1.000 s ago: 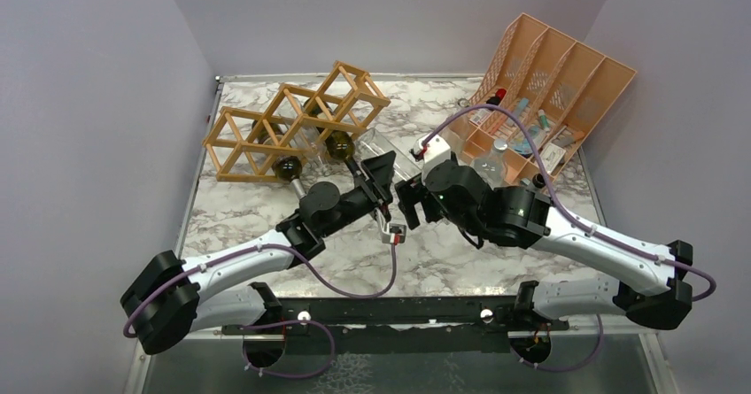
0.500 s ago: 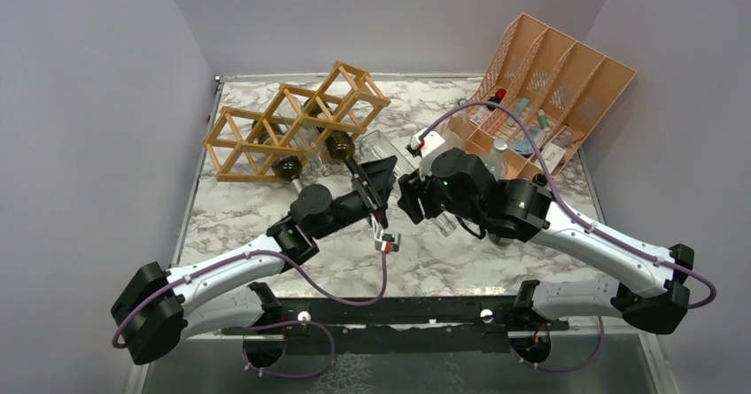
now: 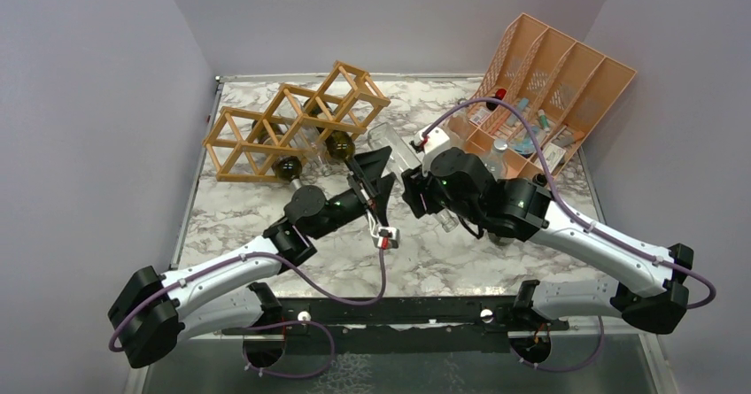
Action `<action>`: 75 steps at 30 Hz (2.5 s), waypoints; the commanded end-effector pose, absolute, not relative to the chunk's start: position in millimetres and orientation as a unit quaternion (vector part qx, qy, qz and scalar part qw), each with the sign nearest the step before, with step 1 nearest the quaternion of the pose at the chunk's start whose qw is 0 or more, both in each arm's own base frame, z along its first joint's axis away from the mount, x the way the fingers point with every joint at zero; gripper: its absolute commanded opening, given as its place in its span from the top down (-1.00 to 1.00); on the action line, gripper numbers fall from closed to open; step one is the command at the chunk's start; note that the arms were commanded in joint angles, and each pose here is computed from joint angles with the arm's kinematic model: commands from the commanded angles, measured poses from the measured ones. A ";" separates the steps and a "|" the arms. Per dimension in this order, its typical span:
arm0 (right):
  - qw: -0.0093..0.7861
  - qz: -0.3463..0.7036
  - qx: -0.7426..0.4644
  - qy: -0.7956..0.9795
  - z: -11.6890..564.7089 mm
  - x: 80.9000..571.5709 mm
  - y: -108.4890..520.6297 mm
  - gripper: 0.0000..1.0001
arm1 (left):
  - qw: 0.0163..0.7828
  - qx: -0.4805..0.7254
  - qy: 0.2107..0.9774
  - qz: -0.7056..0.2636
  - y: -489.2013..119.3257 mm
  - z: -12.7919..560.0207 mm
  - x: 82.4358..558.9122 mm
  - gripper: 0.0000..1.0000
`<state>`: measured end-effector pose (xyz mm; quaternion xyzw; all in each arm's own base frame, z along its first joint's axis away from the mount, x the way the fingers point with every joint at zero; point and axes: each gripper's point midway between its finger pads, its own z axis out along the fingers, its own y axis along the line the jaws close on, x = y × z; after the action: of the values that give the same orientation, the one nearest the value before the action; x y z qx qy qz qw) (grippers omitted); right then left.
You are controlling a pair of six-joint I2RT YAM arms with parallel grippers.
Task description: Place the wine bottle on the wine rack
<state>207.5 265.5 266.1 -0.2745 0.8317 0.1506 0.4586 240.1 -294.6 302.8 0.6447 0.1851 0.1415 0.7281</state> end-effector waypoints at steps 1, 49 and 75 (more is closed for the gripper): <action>0.519 0.104 -0.193 0.826 293.8 236.5 244.0 0.97 | 0.778 0.584 0.196 0.123 -280.9 341.8 230.6 -0.98; 0.472 0.195 -0.185 0.840 202.5 370.9 346.5 0.98 | 0.761 0.102 0.637 -0.072 -150.1 416.7 259.1 -0.98; 0.483 0.209 -0.194 0.828 203.0 393.0 344.6 0.98 | 0.755 0.092 0.646 -0.057 -150.8 431.0 266.4 -0.98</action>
<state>378.1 334.1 158.3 -0.1962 0.8637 0.1638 0.4343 267.0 -154.6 412.2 0.1058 0.6550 -0.0542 0.7462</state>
